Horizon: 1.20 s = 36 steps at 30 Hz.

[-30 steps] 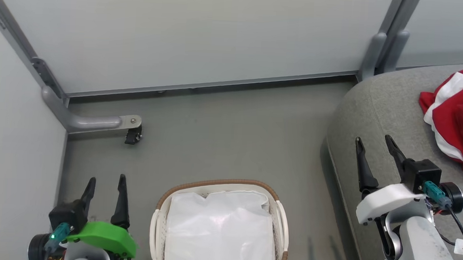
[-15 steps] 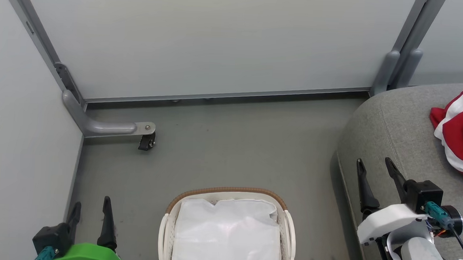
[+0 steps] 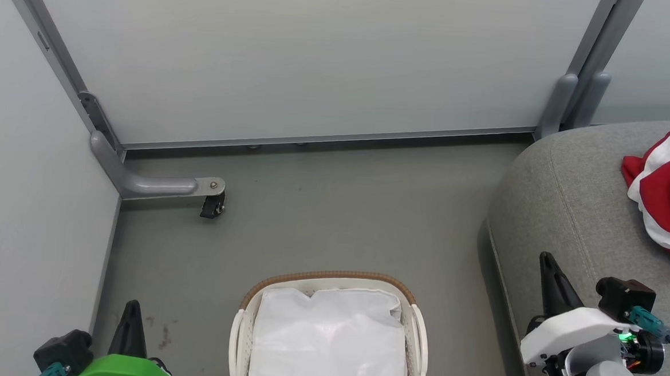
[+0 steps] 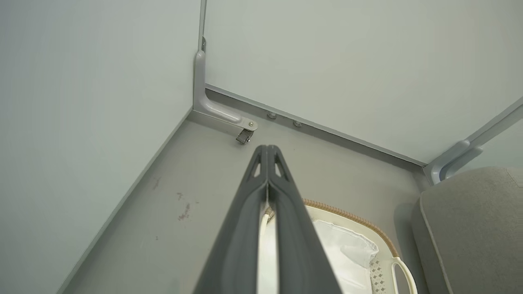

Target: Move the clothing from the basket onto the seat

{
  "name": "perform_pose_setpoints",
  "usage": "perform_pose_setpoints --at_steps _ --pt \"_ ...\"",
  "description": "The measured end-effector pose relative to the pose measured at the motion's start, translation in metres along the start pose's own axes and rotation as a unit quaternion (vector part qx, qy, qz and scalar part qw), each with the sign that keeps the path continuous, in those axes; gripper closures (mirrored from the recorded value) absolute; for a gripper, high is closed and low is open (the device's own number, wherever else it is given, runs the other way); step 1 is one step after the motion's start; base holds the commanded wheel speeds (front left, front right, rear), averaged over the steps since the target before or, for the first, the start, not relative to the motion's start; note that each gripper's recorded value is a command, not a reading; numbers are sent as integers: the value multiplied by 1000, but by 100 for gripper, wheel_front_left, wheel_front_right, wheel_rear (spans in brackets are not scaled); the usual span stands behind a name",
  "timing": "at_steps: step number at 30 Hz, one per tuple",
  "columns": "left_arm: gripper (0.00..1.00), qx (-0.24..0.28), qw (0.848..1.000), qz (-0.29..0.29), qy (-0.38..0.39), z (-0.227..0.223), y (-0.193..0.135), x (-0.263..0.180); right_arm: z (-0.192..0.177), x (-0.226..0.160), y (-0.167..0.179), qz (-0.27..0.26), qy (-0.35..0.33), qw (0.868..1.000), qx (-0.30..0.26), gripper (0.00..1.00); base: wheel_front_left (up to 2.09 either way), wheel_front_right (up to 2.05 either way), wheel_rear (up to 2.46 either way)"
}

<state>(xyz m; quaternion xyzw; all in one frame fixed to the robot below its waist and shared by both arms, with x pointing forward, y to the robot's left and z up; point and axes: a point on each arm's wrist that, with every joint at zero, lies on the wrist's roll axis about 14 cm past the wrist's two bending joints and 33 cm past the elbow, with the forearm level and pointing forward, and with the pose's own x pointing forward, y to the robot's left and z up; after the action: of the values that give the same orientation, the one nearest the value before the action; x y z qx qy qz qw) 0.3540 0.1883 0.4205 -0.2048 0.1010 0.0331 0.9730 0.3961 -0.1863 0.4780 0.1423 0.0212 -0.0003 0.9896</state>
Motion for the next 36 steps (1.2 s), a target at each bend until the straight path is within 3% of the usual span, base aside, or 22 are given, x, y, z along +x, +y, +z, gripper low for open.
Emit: perform_pose_setpoints --at_steps 4,5,7,36 --pt "100 -33 999 4 -3 4 1 1 1 -1 -2 -6 0 999 37 100 0 0 0" --pt "100 -72 997 9 -6 7 1 2 4 -1 -3 -13 -3 997 82 100 0 0 0" --pt "100 -95 995 10 -7 10 1 2 5 -1 -4 -16 -3 994 106 100 0 0 0" --pt "100 -276 961 1 -21 31 -4 9 10 -3 -10 -29 -3 952 305 100 0 0 0"
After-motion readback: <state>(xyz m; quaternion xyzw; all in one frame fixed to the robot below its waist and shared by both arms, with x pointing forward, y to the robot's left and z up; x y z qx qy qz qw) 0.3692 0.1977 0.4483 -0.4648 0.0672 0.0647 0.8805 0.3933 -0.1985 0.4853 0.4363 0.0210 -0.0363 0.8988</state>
